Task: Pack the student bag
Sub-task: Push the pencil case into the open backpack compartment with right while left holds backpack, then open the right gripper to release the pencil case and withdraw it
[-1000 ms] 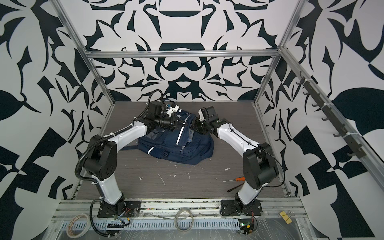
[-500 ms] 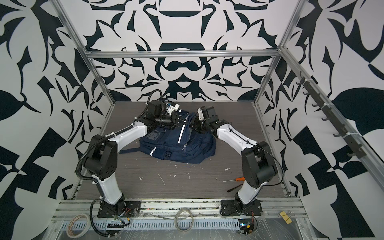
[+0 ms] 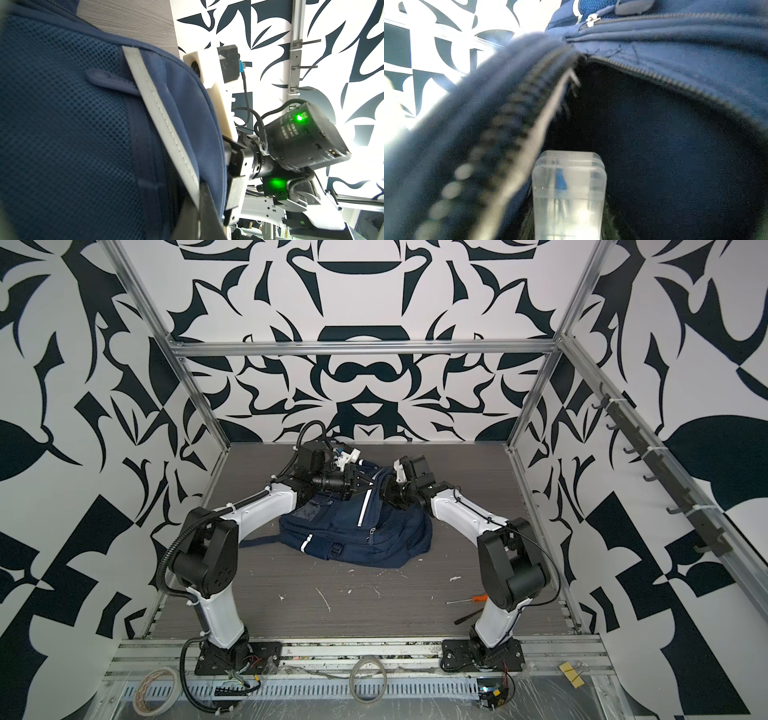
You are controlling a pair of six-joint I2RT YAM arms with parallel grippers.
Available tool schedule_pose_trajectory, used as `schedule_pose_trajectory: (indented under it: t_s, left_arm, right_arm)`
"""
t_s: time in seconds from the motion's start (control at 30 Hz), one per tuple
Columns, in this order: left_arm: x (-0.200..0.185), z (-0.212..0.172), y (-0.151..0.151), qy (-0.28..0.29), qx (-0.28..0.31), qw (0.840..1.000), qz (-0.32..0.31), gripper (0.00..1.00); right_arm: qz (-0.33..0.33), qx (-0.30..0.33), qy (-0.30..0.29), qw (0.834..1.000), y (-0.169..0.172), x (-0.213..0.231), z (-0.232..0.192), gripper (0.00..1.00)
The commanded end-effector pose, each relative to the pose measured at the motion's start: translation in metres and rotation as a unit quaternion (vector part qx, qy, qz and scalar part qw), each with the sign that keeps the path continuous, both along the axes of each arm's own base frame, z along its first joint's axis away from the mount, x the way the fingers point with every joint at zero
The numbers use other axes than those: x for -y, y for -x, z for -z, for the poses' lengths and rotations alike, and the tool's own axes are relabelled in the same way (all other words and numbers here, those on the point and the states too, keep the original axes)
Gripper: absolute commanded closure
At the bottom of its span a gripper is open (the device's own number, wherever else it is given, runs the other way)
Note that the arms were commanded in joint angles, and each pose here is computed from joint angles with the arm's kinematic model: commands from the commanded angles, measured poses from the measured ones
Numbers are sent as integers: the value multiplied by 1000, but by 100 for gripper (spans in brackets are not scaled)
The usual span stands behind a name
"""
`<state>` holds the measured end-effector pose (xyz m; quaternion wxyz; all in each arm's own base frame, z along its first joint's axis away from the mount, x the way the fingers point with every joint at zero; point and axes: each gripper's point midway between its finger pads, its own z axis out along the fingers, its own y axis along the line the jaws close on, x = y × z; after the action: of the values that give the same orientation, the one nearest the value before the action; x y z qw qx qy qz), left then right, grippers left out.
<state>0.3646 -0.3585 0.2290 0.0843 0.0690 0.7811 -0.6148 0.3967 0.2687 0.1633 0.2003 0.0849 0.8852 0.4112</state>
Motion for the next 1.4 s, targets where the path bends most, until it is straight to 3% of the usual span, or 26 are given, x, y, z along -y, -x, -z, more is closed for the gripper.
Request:
schedule_pose_trajectory:
  t_s: [0.0, 0.07, 0.4, 0.7, 0.9, 1.13, 1.23, 1.37]
  left_arm:
    - [12, -28, 13, 37, 52, 998, 28, 100]
    - [11, -26, 12, 34, 49, 998, 25, 100]
    - [1, -17, 6, 25, 40, 999, 11, 100]
    - [-7, -12, 0, 13, 39, 999, -1, 100]
    - [-11, 3, -6, -11, 37, 999, -9, 100]
    - [-5, 19, -14, -49, 48, 998, -7, 100]
    - [-1, 25, -14, -60, 50, 997, -4, 90]
    - [0, 30, -9, -84, 56, 995, -2, 64]
  right_arm:
    - [-36, 46, -7, 998, 12, -11, -37, 63]
    - [-32, 48, -3, 998, 16, -7, -38, 61]
    - [-4, 63, -4, 998, 18, 7, -48, 31]
    - [-13, 86, 25, 996, 43, 26, -57, 30]
    - [-33, 90, 66, 993, 79, 47, -39, 30]
    - [-29, 77, 103, 991, 98, 65, -27, 31]
    - [-43, 72, 123, 989, 106, 70, -19, 31]
    - [-59, 68, 157, 983, 119, 81, -13, 31]
